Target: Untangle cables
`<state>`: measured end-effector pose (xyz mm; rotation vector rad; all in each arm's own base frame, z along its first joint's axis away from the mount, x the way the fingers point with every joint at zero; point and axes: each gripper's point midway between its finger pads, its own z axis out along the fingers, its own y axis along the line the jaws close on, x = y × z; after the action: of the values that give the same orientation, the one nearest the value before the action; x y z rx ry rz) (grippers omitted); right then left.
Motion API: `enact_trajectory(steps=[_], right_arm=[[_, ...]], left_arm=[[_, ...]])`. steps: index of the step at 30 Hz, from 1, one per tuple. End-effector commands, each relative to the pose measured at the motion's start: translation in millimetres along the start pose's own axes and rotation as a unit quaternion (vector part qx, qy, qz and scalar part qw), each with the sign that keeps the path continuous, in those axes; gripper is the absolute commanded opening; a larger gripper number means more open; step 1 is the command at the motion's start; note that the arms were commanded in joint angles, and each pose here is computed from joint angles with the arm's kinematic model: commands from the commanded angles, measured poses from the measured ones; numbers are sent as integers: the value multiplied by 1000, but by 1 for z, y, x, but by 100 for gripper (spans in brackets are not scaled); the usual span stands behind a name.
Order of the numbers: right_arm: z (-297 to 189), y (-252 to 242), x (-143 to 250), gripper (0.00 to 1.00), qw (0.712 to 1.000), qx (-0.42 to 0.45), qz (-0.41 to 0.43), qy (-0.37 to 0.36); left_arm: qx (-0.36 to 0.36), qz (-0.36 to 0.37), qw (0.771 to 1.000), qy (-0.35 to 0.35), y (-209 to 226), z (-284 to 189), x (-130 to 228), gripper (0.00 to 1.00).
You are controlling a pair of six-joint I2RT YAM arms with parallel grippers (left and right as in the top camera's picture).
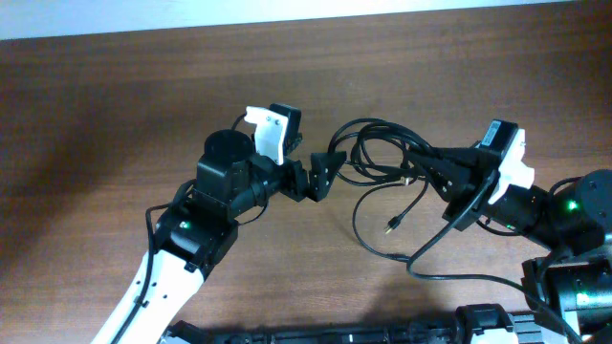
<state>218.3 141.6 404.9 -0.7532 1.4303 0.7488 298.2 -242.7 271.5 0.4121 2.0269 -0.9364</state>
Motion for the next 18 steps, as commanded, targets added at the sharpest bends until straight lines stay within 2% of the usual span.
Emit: enact_trajectory(steps=[1,7,12,18], right_arm=[[-3,13,-11,4,999,-27,-17,-13],[-3,13,-11,4,999,-27,-18,-14],[-4,17,-15,4,999,-38,-27,-19],[-6,36,-15,4,995,-96,-32,-19]], left_arm=[[-24,-15,999,-15,8,-2,-7,99],[10,-18,1000,-1,-4,-2,-2,99],[11,-20,1000,4,-4,0,0,99],[33,-27,998,-45,-11,6,-25,99]])
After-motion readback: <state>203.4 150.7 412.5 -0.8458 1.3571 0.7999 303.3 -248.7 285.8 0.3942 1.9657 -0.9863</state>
